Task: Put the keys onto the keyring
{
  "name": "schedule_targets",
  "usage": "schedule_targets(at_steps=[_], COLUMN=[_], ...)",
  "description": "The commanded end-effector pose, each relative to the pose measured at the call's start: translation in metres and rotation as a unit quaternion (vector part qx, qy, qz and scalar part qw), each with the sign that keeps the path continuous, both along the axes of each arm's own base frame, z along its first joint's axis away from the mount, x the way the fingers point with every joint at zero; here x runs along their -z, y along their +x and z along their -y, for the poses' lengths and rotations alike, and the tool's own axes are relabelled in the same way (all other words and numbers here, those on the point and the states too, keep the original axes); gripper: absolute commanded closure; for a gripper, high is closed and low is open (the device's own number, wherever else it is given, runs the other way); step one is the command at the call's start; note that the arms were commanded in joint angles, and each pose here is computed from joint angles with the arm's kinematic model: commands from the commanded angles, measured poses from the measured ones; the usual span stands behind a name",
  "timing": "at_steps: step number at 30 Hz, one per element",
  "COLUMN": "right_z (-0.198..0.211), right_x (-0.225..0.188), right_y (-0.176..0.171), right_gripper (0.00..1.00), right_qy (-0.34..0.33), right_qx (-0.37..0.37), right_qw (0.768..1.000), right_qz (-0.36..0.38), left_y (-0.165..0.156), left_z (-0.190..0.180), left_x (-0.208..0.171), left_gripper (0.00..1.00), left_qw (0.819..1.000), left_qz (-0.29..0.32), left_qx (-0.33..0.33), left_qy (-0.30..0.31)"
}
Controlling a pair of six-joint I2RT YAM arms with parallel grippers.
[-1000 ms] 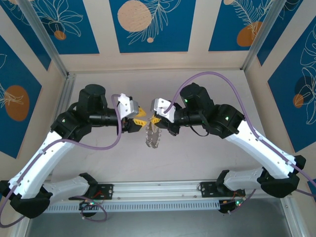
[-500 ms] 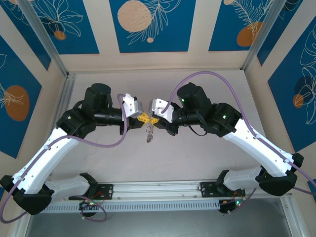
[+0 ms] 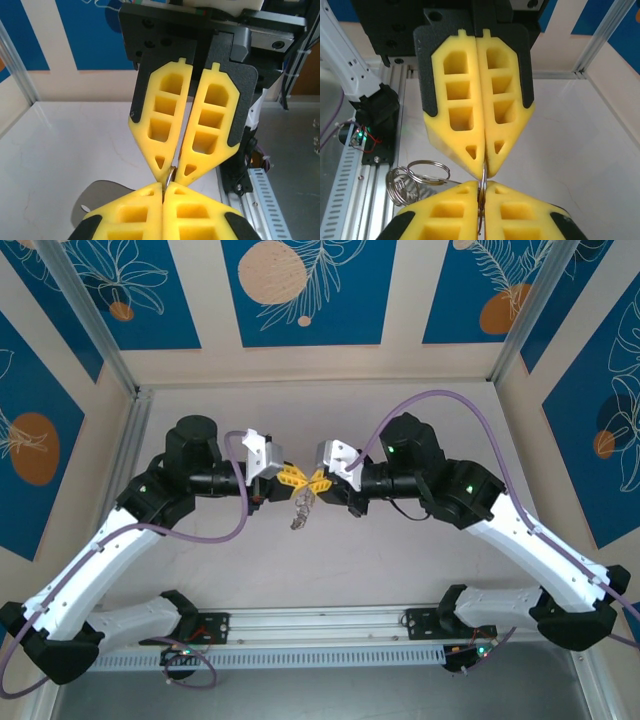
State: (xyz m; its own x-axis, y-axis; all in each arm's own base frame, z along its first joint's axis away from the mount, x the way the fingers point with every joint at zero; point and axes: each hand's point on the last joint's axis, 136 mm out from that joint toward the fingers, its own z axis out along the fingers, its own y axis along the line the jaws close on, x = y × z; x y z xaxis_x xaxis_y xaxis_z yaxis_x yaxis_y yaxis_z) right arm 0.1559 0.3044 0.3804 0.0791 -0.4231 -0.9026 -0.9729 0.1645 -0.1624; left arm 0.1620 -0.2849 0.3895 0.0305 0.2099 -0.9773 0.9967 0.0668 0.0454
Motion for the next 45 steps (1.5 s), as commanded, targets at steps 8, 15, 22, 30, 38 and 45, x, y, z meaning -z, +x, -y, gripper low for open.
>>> schedule_targets(at_steps=[8, 15, 22, 30, 38, 45], right_z=[0.002, 0.005, 0.009, 0.01, 0.018, 0.024], right_x=[-0.009, -0.011, -0.018, -0.023, -0.027, -0.018], right_y=[-0.009, -0.007, -0.013, -0.017, -0.009, 0.006], right_gripper=[0.82, 0.81, 0.85, 0.92, 1.0, 1.0], right_qy=[0.04, 0.05, 0.073, 0.087, 0.085, 0.037], right_qx=[-0.017, -0.012, -0.023, -0.034, -0.008, 0.029], right_qw=[0.999, 0.999, 0.997, 0.996, 0.996, 0.999], right_qz=[-0.011, -0.012, -0.002, 0.007, 0.013, 0.014], left_y=[-0.011, -0.017, -0.021, -0.025, -0.02, -0.008], left_z=[-0.001, -0.003, 0.0, -0.001, 0.002, -0.015], left_x=[-0.042, -0.046, -0.058, -0.072, -0.054, -0.027], left_gripper=[1.0, 1.0, 1.0, 1.0, 1.0, 0.68], left_qw=[0.995, 0.994, 0.984, 0.973, 0.988, 1.0], left_qz=[0.018, 0.01, -0.013, -0.028, -0.035, 0.017], left_qx=[0.023, 0.033, 0.063, 0.084, 0.064, -0.013], left_qy=[-0.09, -0.108, -0.166, -0.211, -0.14, 0.011])
